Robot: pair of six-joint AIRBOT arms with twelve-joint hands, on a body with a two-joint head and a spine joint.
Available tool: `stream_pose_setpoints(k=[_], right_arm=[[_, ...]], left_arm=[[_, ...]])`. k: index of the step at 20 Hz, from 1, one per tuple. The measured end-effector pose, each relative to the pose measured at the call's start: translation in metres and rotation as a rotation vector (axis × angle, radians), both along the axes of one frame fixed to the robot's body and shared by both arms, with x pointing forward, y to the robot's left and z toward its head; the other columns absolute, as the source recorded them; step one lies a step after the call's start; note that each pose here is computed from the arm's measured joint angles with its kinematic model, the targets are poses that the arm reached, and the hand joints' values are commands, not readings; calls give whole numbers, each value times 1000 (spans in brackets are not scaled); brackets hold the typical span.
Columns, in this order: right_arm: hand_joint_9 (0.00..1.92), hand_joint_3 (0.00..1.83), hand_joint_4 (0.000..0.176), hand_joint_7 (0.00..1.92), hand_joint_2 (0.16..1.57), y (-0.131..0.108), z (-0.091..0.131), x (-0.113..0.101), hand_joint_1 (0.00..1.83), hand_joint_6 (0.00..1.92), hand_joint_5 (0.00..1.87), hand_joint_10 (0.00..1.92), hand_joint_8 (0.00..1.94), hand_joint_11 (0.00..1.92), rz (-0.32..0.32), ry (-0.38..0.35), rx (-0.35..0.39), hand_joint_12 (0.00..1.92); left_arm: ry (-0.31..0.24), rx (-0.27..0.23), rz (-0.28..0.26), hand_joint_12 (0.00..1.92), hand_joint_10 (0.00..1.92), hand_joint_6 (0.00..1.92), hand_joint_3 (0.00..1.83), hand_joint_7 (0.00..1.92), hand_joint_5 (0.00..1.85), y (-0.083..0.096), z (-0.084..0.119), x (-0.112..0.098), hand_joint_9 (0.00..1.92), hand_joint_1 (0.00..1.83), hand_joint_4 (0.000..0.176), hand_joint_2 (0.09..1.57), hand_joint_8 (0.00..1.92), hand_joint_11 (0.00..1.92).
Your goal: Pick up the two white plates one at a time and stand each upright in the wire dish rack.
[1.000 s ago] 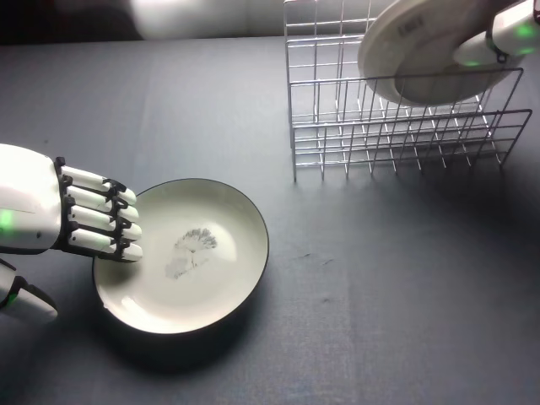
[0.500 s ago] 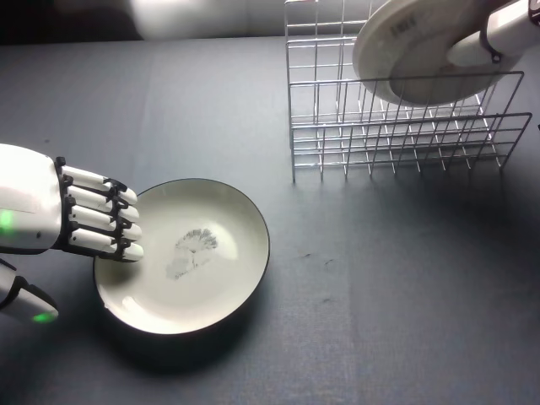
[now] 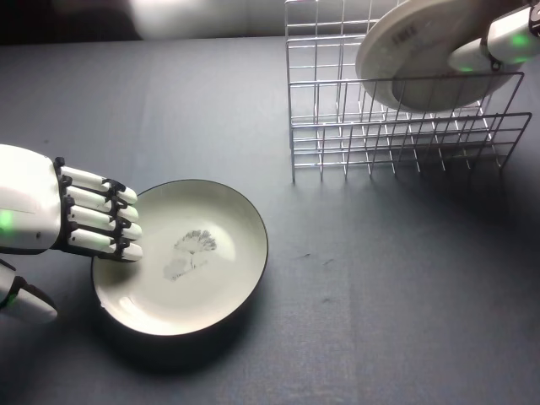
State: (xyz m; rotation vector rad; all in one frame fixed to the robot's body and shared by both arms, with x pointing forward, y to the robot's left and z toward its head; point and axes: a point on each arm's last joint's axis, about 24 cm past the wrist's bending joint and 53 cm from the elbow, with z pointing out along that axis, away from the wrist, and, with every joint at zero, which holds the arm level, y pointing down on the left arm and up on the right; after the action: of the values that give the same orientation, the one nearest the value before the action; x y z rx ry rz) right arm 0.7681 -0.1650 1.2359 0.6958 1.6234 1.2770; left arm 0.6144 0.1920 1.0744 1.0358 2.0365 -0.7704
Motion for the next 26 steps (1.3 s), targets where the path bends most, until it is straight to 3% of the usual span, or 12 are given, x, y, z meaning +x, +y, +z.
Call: stream_pose_setpoints(k=[1,2,3,4,5,7,17,19,26], right_arm=[[914,0,0,981,1158,0,0,0,1218,1222,808,463,1021,675,1,0,-2,1052],[930,0,0,887,1164,0,0,0,1164,1152,856,327,515,643,1,0,-3,1050],[957,3,0,942,1161,0,-2,0,1154,1142,865,235,240,630,0,1,-4,1043],[953,0,0,956,1091,-1,-2,0,1289,570,765,177,128,598,-1,3,0,1055],[962,0,0,971,1066,-1,-2,0,1317,273,818,133,64,572,-1,4,0,1069],[985,0,0,987,1048,1,0,0,1318,61,876,71,13,566,3,11,4,1066],[990,5,0,985,1068,5,23,2,1299,26,879,50,4,562,9,-34,15,1065],[991,2,0,993,1062,4,25,2,1305,24,881,47,7,570,7,-45,20,1067],[1016,0,0,1013,1061,3,27,2,1317,14,905,37,6,619,2,-58,24,1037]], left_arm=[[0,0,0,229,2,2,0,99,124,0,0,0,75,0,0,1317,0,0],[0,0,0,159,3,2,0,77,104,0,0,0,50,0,0,1316,1,0],[0,0,0,110,2,2,0,64,87,0,0,0,36,0,0,1315,2,0],[0,0,0,141,5,4,0,83,101,0,0,0,52,0,0,1310,4,0],[-1,2,1,147,8,5,1,92,106,0,0,0,60,0,0,1314,6,0],[-3,2,0,204,7,6,0,106,124,0,0,1,74,0,0,1310,4,0],[-3,0,1,150,2,2,0,84,96,0,1,1,51,0,0,1312,2,0],[-3,1,2,85,0,1,1,69,98,0,1,1,32,0,0,1319,1,0],[-4,3,1,128,3,4,1,87,113,0,0,1,54,0,0,1320,3,0]])
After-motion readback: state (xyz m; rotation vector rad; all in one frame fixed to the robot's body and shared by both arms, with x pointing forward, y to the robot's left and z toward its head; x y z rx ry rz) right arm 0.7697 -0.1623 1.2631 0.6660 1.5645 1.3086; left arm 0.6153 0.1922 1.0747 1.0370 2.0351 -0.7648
